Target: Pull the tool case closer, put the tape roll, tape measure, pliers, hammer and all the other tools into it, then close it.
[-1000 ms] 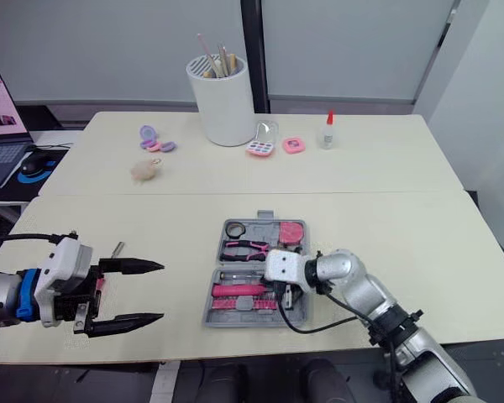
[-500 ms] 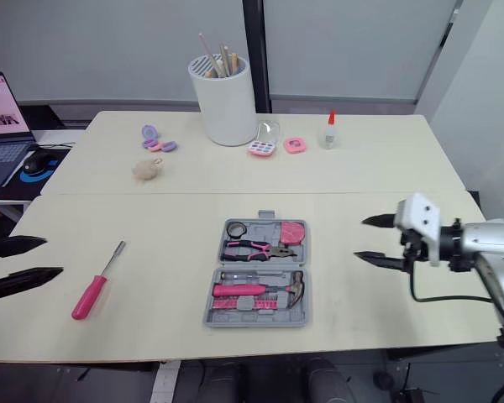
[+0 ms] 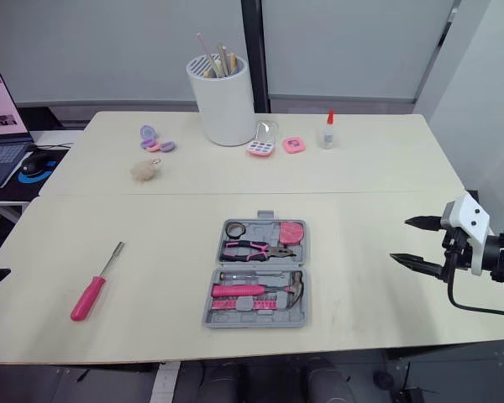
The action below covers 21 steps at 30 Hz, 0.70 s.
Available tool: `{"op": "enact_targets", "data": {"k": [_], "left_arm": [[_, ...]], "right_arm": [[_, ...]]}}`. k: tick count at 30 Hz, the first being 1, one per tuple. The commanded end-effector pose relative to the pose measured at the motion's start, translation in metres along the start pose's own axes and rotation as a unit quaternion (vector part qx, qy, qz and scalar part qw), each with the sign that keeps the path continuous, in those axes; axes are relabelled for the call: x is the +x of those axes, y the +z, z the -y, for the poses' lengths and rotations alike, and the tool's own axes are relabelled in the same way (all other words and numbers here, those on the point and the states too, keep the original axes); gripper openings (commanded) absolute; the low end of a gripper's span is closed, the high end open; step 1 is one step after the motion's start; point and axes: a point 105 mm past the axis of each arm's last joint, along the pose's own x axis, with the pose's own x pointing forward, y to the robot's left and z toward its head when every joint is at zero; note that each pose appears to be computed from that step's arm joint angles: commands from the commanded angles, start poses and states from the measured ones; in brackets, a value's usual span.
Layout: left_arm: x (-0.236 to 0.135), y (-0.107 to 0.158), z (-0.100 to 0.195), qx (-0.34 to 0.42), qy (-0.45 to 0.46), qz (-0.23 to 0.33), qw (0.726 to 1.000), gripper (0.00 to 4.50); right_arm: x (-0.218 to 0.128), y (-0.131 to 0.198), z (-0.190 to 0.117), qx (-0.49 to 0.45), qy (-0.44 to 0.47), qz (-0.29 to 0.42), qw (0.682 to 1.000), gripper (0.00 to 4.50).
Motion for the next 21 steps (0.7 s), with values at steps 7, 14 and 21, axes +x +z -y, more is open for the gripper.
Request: {"op": "enact_targets", "data": {"k": [7,14,21], "left_arm": [[-0.005,-0.004,-0.003,0.007,0.019,-0.017,1.000,4.50],[-0.019,-0.040,0.030,-0.044,0.024,-0.028,0.998,4.50],[-0.040,-0.095,0.103,-0.078,0.065,-0.054,0.993,4.50]], "right_arm": [[0.015,0.026,0.004,-0.034,0.008,0.036,0.999,4.46],[0.065,0.095,-0.030,-0.075,0.110,0.145,0.980,4.46],[0.103,0.175,-0.090,-0.099,0.255,0.285,0.919,4.46]]}}
